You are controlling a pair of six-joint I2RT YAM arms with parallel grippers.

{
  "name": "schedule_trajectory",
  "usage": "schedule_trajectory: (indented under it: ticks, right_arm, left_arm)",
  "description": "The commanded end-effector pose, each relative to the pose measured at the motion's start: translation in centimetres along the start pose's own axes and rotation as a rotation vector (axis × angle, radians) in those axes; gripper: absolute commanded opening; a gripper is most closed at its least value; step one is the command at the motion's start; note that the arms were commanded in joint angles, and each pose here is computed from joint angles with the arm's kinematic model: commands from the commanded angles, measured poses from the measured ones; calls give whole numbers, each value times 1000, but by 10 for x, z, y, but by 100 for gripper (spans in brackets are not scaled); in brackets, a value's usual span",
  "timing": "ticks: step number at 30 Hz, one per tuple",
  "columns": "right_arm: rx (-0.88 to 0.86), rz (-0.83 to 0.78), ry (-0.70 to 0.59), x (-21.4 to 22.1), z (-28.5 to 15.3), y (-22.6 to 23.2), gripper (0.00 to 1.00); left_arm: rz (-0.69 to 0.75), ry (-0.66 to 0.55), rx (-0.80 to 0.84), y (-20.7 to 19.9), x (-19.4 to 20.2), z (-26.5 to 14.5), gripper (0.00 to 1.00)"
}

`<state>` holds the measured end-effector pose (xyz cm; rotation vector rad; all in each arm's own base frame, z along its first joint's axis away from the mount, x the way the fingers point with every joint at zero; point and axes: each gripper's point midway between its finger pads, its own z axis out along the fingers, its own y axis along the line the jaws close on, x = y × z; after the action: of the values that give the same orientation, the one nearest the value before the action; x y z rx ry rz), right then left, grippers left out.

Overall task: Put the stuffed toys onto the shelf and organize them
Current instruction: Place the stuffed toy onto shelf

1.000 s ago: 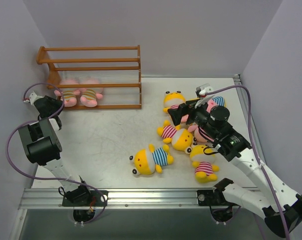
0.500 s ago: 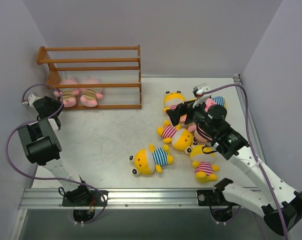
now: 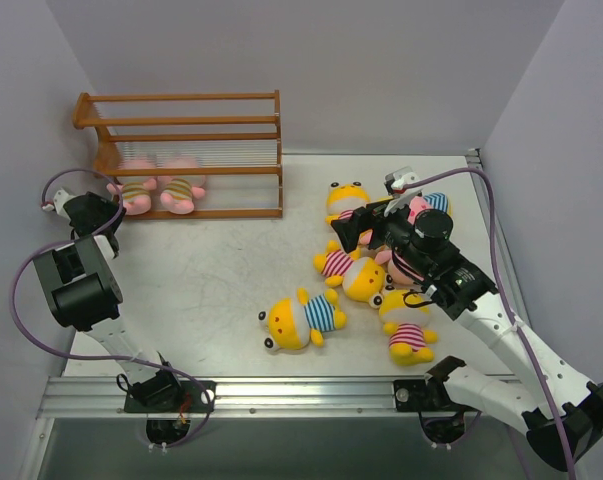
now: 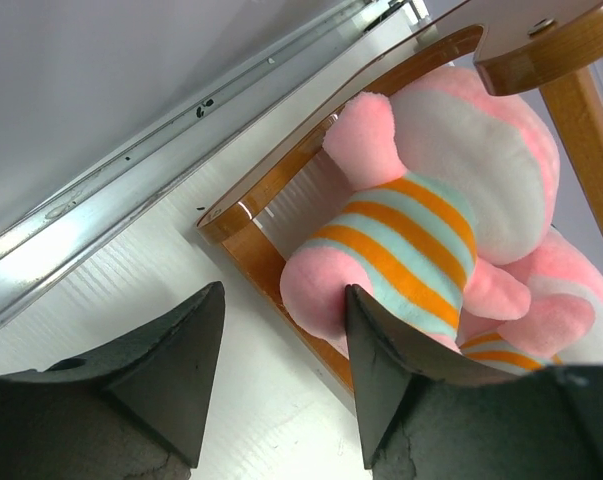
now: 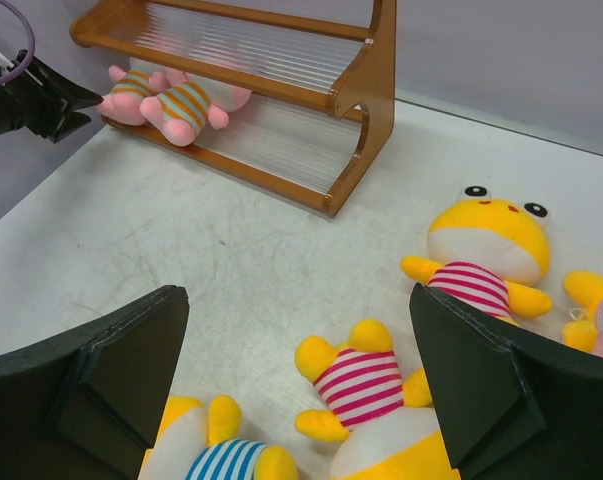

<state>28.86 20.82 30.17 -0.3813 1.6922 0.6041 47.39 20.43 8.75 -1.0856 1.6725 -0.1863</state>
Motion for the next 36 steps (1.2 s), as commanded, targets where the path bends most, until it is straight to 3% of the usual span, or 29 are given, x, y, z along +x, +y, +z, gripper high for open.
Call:
schedule_trajectory:
  ticks: [1,13,21,28,36]
  right_arm:
    - [-19,-16,-63,-23,-1,4,98]
    - [-30,-17,-67,-25,-3,7,98]
    - [-38,-17,-68,-25,-4,8,98]
    - [-44,-16,-65,-24,-2,9,98]
    - [-59,-14,-71,-26,-4,13,98]
  left_arm:
    - [-19,-49,45,-18,-29,-3,60]
    - [-46,-69,105,-40,-44,-14,73]
    - [-63,-83,119,-45,-49,-24,75]
    - [-89,-115,161,-60,-50,-56,76]
    - [85,-119,172,-89,-14,-92,71]
